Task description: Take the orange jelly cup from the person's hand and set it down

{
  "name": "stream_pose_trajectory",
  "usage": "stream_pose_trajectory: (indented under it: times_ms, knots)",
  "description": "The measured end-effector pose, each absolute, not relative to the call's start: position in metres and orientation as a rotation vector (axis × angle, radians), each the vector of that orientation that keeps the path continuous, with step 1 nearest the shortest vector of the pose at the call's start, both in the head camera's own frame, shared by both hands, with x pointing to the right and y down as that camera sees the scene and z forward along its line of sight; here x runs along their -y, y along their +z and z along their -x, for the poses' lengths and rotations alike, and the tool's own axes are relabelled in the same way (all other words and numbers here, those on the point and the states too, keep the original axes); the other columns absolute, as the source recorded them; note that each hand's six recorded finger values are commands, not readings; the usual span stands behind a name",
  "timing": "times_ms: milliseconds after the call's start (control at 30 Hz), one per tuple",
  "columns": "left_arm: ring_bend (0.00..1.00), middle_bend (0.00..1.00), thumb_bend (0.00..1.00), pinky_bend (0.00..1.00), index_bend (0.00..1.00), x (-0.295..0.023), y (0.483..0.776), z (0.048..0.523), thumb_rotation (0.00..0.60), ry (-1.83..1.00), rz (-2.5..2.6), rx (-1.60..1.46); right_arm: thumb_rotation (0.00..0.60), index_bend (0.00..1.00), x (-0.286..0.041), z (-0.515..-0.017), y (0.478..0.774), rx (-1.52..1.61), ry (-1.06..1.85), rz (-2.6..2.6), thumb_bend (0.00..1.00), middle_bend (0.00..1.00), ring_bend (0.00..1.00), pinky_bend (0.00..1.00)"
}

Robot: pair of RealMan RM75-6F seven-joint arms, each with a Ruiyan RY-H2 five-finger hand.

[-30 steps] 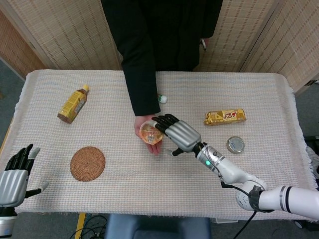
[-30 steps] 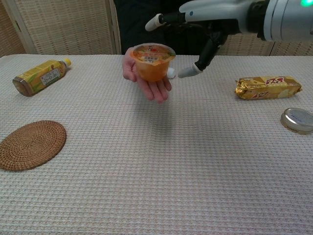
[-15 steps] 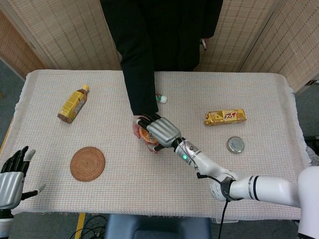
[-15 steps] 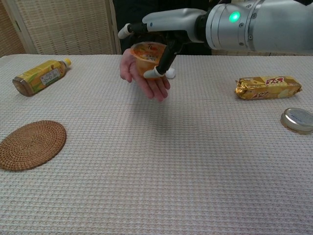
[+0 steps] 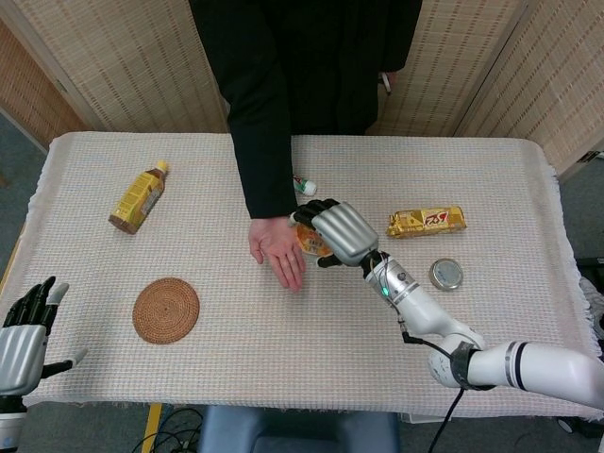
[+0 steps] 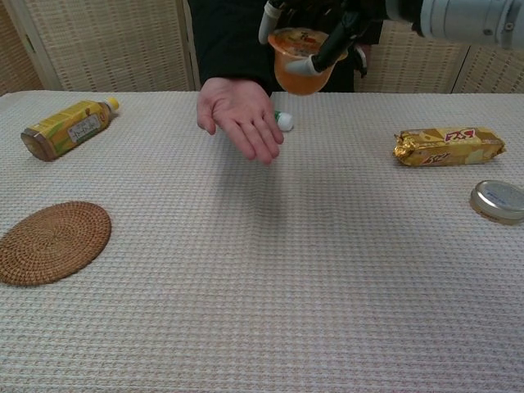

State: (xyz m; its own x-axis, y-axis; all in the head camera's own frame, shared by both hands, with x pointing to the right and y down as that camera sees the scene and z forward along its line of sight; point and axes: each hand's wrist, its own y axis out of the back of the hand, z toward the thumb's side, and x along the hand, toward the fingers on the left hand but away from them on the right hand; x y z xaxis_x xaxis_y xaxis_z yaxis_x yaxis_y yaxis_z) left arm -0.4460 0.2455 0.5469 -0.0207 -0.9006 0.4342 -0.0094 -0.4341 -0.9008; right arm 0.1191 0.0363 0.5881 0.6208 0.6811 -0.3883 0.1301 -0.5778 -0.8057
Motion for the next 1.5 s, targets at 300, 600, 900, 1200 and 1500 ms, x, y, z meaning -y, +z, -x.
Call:
stream_pose_trajectory:
  times_ms: [300, 600, 900, 1200, 1500]
  knots:
    - [0.00, 0.00, 0.14, 0.16, 0.09, -0.245, 0.550, 0.438, 0.600, -1.530, 1.542, -0.970, 0.600, 0.35, -0.044, -0.200, 0.614, 0.622, 1.093, 2.016, 0.51, 0.38, 0.37, 0.57]
    - [0.00, 0.00, 0.14, 0.16, 0.09, -0.244, 0.547, 0.436, 0.600, -1.524, 1.539, -0.965, 0.600, 0.32, -0.062, -0.225, 0.687, 0.549, 1.263, 2.016, 0.51, 0.33, 0.36, 0.52]
    - [0.00, 0.00, 0.14, 0.16, 0.09, -0.245, 0.549, 0.438, 0.600, -1.536, 1.541, -0.968, 0.600, 0.00, -0.082, -0.208, 0.727, 0.461, 1.304, 2.081, 0.45, 0.05, 0.03, 0.13]
    - [0.00, 0.00, 0.14, 0.16, 0.09, -0.245, 0.549, 0.442, 0.600, -1.541, 1.535, -0.980, 0.600, 0.00, -0.078, -0.218, 0.699, 0.486, 1.276, 2.069, 0.45, 0.00, 0.00, 0.00]
    - [0.00, 0.00, 0.14, 0.16, 0.09, -0.241, 0.553, 0.443, 0.600, -1.536, 1.538, -0.984, 0.600, 0.00, -0.078, -0.291, 0.629, 0.707, 1.253, 1.895, 0.43, 0.03, 0.00, 0.04]
